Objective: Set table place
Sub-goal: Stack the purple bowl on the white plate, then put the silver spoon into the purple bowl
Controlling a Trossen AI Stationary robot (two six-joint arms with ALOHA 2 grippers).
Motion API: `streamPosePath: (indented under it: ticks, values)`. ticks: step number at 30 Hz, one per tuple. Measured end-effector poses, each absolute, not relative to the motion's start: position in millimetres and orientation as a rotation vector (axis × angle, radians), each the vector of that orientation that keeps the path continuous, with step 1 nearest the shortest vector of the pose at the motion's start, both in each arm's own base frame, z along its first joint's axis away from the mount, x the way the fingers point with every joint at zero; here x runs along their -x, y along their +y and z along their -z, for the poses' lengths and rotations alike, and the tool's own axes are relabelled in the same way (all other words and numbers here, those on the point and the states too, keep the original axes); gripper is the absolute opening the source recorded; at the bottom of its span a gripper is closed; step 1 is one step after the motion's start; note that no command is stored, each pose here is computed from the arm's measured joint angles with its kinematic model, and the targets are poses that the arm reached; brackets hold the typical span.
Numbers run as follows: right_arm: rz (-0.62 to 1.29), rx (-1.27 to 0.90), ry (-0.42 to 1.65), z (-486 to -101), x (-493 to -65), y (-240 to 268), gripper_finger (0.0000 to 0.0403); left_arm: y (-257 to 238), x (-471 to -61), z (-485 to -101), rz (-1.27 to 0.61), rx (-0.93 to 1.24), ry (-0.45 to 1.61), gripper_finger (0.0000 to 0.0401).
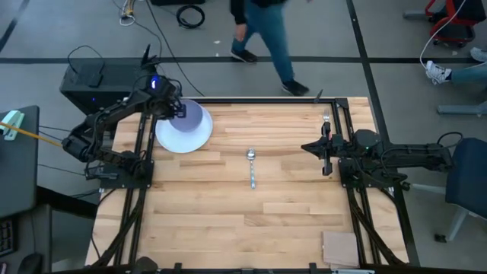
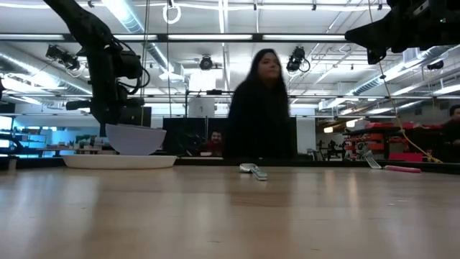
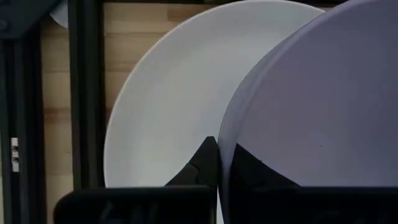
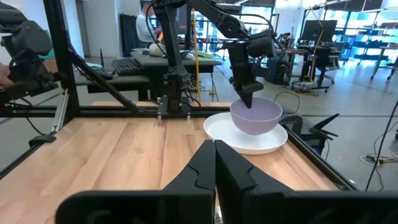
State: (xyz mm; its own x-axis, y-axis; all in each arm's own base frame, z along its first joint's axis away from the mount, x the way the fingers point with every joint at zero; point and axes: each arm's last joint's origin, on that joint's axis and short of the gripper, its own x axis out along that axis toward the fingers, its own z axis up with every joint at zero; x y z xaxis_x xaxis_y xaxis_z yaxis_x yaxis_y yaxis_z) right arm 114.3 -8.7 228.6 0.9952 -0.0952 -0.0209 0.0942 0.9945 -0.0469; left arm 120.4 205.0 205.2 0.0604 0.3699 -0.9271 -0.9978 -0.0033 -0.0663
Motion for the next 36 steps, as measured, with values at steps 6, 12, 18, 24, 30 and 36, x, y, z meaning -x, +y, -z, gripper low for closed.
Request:
streamPosePath:
  ticks: [6,12,18,24,30,36]
  values:
    - [0.095,0.046,0.023,-228.6,-114.3,-8.7,0.0007,204.4,-120.2,-205.0,-1.34,0.977,0.873,0.0011]
    - [0.095,0.046,0.023,-228.6,-114.3,-8.7,0.0006,197.1,-122.9,-203.4,-1.343,1.017,0.912,0.0011]
    - [0.095,0.046,0.023,-228.6,-114.3,-8.7,0.0007,195.5,-125.1,-200.3,-1.369,1.056,0.915,0.0011]
    - [0.095,0.046,0.025,-228.4,-114.2,-8.8,0.0006,198.6,-126.6,-193.8,-1.405,1.066,0.93,0.0011]
    - [0.095,0.046,0.026,-228.3,-114.3,-8.7,0.0007,199.2,-127.1,-192.9,-1.404,1.066,0.933,0.0012]
    - [0.095,0.046,0.027,-228.2,-114.3,-8.7,0.0008,198.8,-126.9,-192.7,-1.402,1.064,0.941,0.0042]
